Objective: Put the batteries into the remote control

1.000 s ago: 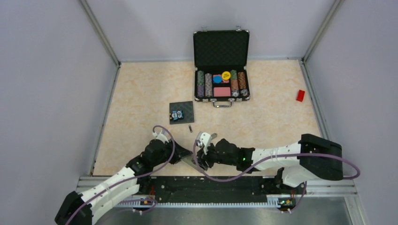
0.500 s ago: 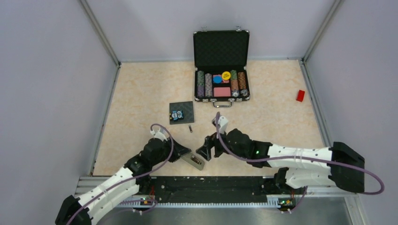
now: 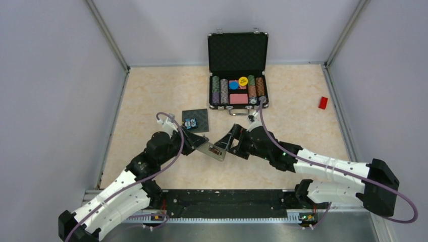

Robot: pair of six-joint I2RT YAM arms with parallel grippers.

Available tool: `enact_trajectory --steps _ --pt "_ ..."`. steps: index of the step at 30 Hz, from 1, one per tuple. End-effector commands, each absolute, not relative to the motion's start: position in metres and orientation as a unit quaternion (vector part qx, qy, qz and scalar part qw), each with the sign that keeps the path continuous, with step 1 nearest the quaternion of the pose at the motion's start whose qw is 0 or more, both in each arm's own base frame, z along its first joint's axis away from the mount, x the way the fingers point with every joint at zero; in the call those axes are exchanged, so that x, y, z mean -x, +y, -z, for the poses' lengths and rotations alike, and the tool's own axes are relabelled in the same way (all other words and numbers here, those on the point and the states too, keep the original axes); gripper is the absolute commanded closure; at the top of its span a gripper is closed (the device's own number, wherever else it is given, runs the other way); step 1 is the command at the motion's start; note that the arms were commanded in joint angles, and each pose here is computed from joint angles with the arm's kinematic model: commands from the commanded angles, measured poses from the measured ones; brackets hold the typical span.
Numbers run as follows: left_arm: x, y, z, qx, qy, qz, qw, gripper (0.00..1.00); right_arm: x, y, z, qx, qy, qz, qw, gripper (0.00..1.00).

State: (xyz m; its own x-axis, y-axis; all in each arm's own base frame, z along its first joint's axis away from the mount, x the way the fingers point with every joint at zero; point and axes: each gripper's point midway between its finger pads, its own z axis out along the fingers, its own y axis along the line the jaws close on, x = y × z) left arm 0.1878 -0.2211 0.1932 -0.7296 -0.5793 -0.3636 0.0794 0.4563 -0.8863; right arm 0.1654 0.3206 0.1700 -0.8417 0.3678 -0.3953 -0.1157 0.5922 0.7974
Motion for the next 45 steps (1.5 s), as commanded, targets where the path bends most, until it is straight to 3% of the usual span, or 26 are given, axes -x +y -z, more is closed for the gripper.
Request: enact_trajectory --steps 1,15,32,37,45 --pt "-0.192 -0.226 -0.229 0.156 0.771 0.515 0.340 1.00 -0.167 0.337 -0.230 -0.137 0.790 -0.545 0.246 0.03" --pt "-0.196 -0.237 -0.254 0.155 0.753 0.545 0.334 1.00 -0.165 0.357 -0.244 -0.151 0.767 -0.592 0.198 0.02" --pt "-0.195 -0.238 -0.253 0.150 0.753 0.547 0.333 1.00 -0.165 0.359 -0.240 -0.143 0.768 -0.594 0.192 0.23" --pt "-0.195 -0.238 -0.253 0.157 0.754 0.547 0.327 1.00 -0.163 0.361 -0.240 -0.135 0.766 -0.601 0.183 0.40" --pt "-0.193 -0.239 -0.260 0.165 0.757 0.549 0.313 1.00 -0.163 0.359 -0.244 -0.130 0.760 -0.607 0.192 0.42"
